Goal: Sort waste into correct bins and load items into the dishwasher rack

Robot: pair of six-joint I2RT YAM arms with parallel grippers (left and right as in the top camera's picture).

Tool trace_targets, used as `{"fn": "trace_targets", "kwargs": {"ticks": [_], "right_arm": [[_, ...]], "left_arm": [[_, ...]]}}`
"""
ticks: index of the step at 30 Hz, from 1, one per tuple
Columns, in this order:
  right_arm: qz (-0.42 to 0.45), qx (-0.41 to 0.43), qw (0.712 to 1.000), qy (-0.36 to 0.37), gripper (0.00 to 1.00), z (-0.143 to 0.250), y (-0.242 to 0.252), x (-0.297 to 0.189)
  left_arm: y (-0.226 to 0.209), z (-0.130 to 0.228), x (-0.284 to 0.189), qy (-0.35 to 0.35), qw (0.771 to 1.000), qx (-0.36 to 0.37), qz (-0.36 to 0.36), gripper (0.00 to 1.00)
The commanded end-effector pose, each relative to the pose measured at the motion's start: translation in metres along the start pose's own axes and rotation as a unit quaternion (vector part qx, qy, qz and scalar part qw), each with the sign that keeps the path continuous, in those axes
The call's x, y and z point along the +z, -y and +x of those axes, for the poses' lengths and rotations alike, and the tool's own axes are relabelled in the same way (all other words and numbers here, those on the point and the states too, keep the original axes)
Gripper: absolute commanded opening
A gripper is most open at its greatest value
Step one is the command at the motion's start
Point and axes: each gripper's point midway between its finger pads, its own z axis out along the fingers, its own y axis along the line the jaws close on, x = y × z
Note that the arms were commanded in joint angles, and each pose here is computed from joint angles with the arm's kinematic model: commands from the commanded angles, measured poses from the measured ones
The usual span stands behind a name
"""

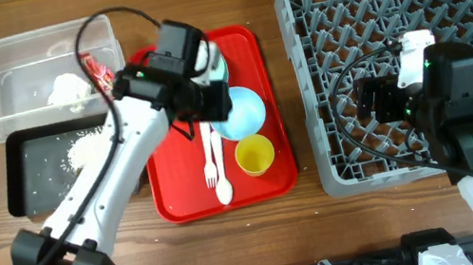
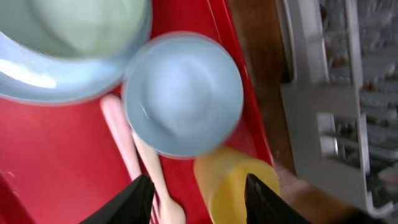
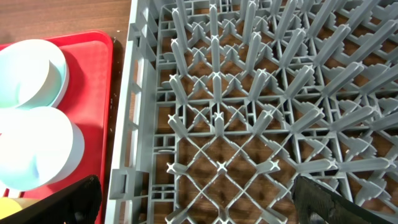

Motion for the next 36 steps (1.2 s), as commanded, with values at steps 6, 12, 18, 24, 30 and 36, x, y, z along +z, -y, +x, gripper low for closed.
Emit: {"fn": "trace_targets", "kwargs": {"ticks": [6, 12, 18, 24, 30, 36], "right_arm": [[-0.002, -0.005, 1.000, 0.010, 1.00, -0.008, -0.001, -0.004], [-0.002, -0.005, 1.000, 0.014, 1.00, -0.010, -0.001, -0.004], [-0.155, -0.023, 0.986, 0.065, 1.00, -0.037, -0.053, -0.009], [-0.499, -0.071, 0.863, 0.019, 1.00, -0.016, -0.146, -0.035], [-0.595, -0.061, 0.801, 0.031, 1.00, -0.034, -0.160, -0.032], [-0.631, -0.057, 0.773, 0.034, 0.81, -0.046, -0.164, -0.050]], "left_arm": [[-0.002, 0.082, 0.080, -0.139, 0.990, -0.029, -0.016, 0.30], [0.003, 0.068, 0.069, -0.118, 0.992, -0.035, 0.002, 0.04], [0.027, -0.033, -0.033, 0.043, 0.970, -0.068, 0.230, 0.04], [0.066, -0.057, -0.075, 0.014, 0.859, -0.041, 0.509, 0.04], [0.103, -0.038, -0.063, -0.030, 0.851, -0.011, 0.525, 0.04], [0.119, -0.030, -0.056, -0.042, 0.854, 0.001, 0.518, 0.04]]}}
